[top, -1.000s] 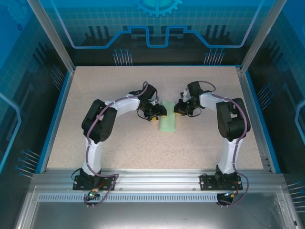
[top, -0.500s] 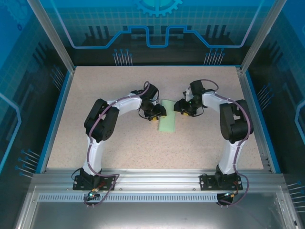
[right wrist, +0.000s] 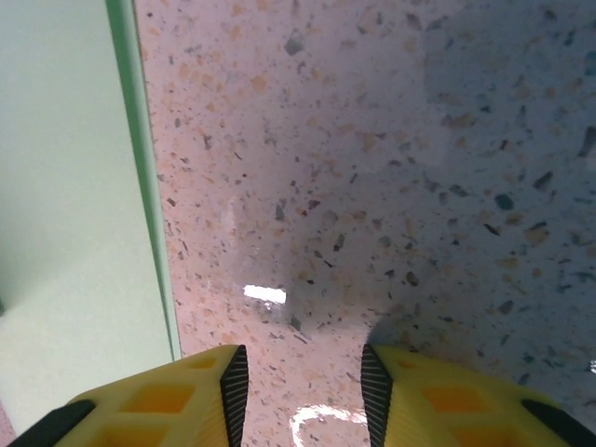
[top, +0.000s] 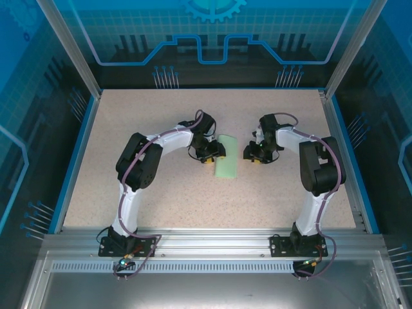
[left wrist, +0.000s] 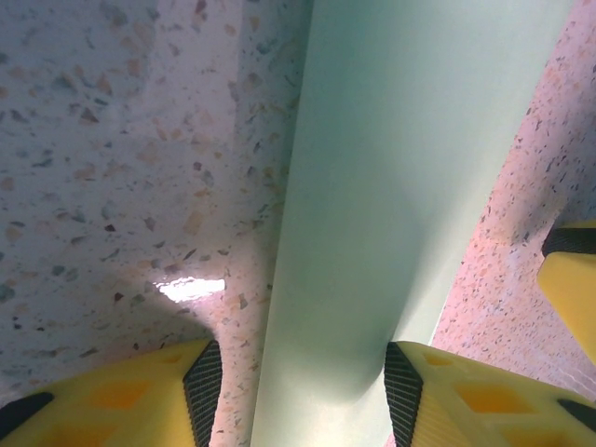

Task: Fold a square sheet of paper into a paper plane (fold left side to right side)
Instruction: First fold in half a square sheet of paper at the center of the table.

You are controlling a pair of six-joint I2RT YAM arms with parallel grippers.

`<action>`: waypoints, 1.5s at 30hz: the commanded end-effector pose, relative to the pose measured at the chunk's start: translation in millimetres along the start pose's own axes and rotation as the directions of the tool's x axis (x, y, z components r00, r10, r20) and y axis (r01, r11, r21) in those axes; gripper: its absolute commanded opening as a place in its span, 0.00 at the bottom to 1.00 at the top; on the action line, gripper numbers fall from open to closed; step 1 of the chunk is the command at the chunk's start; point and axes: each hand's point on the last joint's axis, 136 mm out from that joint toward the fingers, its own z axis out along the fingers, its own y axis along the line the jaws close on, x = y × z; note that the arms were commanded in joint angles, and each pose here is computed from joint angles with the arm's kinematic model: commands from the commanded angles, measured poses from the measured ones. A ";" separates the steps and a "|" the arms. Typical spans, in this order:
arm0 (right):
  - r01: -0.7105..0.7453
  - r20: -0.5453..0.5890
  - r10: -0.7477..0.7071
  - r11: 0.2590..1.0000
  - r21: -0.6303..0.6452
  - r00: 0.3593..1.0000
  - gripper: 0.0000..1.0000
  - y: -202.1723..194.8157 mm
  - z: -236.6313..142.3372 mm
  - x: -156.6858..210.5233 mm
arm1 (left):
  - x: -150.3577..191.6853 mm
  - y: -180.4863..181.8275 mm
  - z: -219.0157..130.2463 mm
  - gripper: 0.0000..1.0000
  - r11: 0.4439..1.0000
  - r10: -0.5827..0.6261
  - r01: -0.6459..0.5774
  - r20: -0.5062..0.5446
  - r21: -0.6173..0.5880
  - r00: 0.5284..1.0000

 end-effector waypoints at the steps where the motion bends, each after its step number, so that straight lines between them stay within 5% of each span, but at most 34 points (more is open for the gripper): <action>1: -0.012 -0.038 0.013 1.000 0.026 0.999 0.38 -7.9 -0.1 6.8 | 2.5 1.4 9.3 0.54 1.000 -0.013 0.013 -0.021 -0.024 1.000; 45: -0.003 -0.050 0.004 1.000 0.023 0.999 0.39 -6.3 0.9 7.8 | 14.7 9.5 26.8 0.54 0.996 0.020 -0.029 -0.110 -0.083 0.994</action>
